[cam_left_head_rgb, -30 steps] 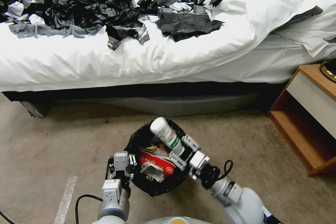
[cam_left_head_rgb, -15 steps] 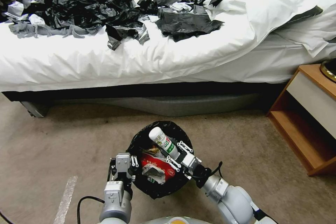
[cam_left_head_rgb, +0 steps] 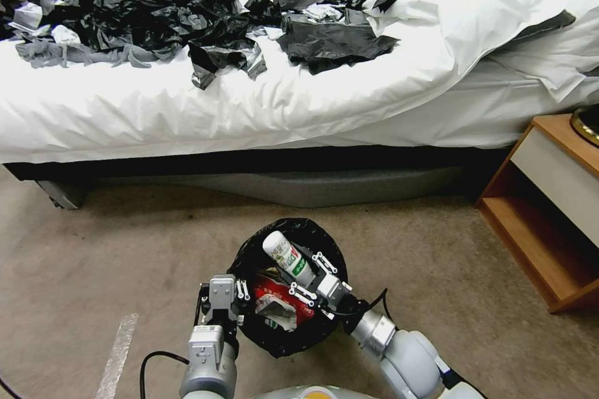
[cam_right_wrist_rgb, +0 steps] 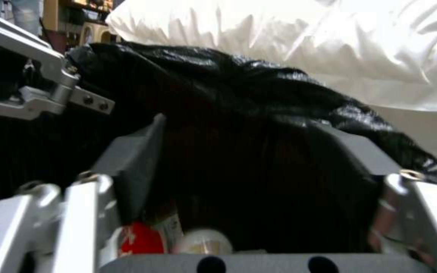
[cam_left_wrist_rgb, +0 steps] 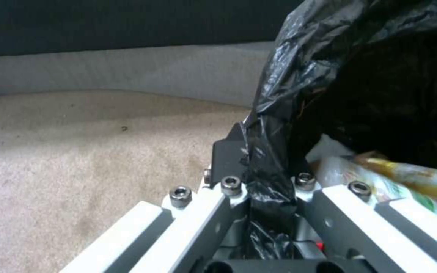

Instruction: Pick up the trash bin, then pick up the garbage from the floor and place it into the trash bin.

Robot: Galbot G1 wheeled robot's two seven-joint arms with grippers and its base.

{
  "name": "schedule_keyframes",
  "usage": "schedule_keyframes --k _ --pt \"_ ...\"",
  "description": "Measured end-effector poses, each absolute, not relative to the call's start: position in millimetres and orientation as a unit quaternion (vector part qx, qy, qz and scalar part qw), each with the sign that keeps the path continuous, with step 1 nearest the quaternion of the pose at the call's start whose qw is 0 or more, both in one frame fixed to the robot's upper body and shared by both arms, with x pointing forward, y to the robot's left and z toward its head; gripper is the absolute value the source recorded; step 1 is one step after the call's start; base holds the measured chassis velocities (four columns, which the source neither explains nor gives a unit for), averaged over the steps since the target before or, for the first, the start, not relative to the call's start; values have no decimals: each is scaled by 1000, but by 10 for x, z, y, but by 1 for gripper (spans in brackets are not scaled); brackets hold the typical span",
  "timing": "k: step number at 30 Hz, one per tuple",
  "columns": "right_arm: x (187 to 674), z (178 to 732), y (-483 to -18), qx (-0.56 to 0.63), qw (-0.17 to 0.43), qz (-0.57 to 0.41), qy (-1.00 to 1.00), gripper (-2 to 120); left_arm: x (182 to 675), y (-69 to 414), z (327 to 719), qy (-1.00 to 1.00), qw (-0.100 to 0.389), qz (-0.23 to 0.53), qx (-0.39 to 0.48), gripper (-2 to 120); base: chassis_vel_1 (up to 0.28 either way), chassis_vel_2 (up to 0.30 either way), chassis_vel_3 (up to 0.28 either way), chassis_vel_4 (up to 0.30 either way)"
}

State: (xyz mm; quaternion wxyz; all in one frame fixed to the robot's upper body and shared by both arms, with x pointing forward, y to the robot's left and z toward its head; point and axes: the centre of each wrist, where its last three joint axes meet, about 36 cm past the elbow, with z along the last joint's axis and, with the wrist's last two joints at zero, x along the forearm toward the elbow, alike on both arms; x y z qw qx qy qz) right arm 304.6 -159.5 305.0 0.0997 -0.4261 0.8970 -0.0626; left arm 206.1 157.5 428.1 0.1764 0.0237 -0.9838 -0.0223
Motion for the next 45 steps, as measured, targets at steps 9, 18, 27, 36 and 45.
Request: schedule_keyframes --k 9,18,27,36,45 --pt "2994 3089 -1605 -429 103 -64 895 100 2068 1576 4288 -984 175 -22 23 1 0 0 0 0" --pt "2952 3249 -1627 -431 128 -63 891 100 2084 1597 4300 -984 173 -23 26 1 0 0 0 0" --pt "2988 4017 -1623 -388 228 -51 892 100 2104 1602 4265 -984 176 -26 26 1 0 0 0 0" --pt "2725 4496 -1709 -248 291 -36 923 100 2111 1632 4233 -983 179 -30 29 1 0 0 0 0" --pt "2390 3934 -1815 -87 225 -50 969 100 2097 1678 4284 -984 175 -26 30 1 0 0 0 0"
